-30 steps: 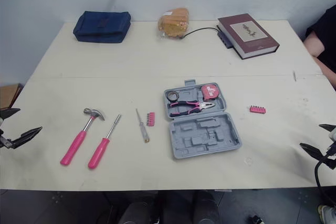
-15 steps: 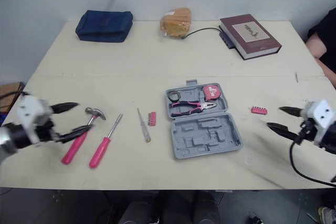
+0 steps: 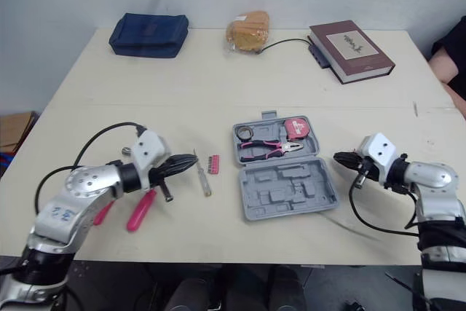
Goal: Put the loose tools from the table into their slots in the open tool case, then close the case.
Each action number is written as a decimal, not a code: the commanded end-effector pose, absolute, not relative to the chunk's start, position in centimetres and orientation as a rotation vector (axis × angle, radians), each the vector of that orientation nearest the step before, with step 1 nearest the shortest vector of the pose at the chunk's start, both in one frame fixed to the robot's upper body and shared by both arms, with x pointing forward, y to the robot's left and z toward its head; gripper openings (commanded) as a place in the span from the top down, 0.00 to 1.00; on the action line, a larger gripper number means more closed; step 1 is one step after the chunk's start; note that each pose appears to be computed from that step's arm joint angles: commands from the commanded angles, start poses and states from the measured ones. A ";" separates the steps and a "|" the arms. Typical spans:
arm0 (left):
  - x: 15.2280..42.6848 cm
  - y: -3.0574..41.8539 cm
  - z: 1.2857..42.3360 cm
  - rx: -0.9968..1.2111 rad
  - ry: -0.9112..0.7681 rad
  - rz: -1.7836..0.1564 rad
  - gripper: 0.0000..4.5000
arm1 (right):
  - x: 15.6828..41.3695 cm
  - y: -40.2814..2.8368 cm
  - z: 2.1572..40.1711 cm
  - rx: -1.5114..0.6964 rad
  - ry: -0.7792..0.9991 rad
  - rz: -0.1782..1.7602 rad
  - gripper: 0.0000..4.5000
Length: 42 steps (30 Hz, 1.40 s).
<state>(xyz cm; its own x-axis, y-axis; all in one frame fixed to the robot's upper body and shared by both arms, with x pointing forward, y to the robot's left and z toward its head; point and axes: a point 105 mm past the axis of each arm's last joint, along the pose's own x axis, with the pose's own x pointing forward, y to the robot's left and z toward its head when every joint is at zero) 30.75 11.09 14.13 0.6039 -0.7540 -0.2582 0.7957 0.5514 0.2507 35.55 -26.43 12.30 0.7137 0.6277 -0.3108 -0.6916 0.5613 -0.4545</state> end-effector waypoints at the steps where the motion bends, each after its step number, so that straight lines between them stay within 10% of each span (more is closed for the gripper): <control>1: 30.9 9.6 13.3 0.355 0.148 -0.939 0.99 | 36.2 -25.9 12.7 -0.623 0.098 0.768 1.00; 28: 34.0 3.9 11.4 0.302 0.228 -0.993 0.99 | 35.9 -23.2 12.6 -0.612 0.096 0.837 1.00; 42: 30.9 4.2 11.2 0.457 0.210 -1.197 0.99 | 32.2 -23.5 12.3 -0.586 0.165 0.945 1.00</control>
